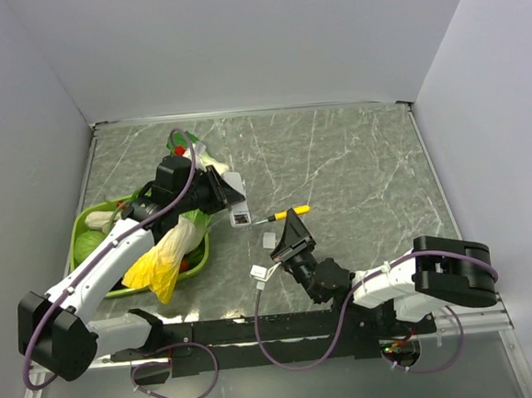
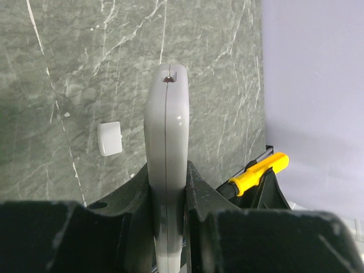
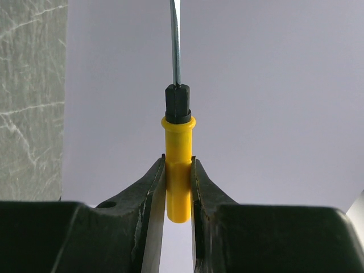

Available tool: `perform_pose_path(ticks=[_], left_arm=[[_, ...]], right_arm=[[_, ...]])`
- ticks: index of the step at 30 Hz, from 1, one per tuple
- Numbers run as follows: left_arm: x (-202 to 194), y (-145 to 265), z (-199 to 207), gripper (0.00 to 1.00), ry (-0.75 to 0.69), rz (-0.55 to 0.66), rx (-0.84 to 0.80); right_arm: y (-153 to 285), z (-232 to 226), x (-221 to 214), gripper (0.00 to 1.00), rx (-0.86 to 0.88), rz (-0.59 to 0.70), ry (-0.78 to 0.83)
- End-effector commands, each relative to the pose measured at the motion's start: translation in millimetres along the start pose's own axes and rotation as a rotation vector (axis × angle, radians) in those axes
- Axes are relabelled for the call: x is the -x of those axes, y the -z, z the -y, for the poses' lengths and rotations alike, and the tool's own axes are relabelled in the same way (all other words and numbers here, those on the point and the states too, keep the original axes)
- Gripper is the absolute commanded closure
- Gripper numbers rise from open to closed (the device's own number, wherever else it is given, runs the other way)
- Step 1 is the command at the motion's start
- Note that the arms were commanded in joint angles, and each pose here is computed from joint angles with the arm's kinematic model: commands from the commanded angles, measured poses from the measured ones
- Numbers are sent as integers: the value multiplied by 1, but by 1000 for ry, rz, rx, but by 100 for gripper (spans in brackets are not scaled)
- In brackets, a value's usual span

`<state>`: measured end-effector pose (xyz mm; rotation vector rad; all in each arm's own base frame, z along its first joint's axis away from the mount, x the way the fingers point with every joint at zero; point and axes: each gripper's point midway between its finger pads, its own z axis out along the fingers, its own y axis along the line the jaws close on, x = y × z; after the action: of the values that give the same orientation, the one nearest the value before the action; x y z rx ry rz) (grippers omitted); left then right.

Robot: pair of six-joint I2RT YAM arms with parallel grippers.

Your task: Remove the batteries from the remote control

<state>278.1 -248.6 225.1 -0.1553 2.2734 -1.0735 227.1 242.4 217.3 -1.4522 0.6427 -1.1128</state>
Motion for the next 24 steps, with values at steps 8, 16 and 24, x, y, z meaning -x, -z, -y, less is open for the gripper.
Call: perform_pose_path(ticks=[8, 16, 24], left_arm=[[12, 2, 8, 99, 6, 55, -10], [11, 5, 9, 99, 8, 52, -15], [4, 5, 13, 99, 18, 30, -31]], right_arm=[[14, 69, -35, 100, -217, -142, 26], [12, 73, -35, 100, -225, -143, 31], [11, 73, -37, 100, -220, -151, 32]])
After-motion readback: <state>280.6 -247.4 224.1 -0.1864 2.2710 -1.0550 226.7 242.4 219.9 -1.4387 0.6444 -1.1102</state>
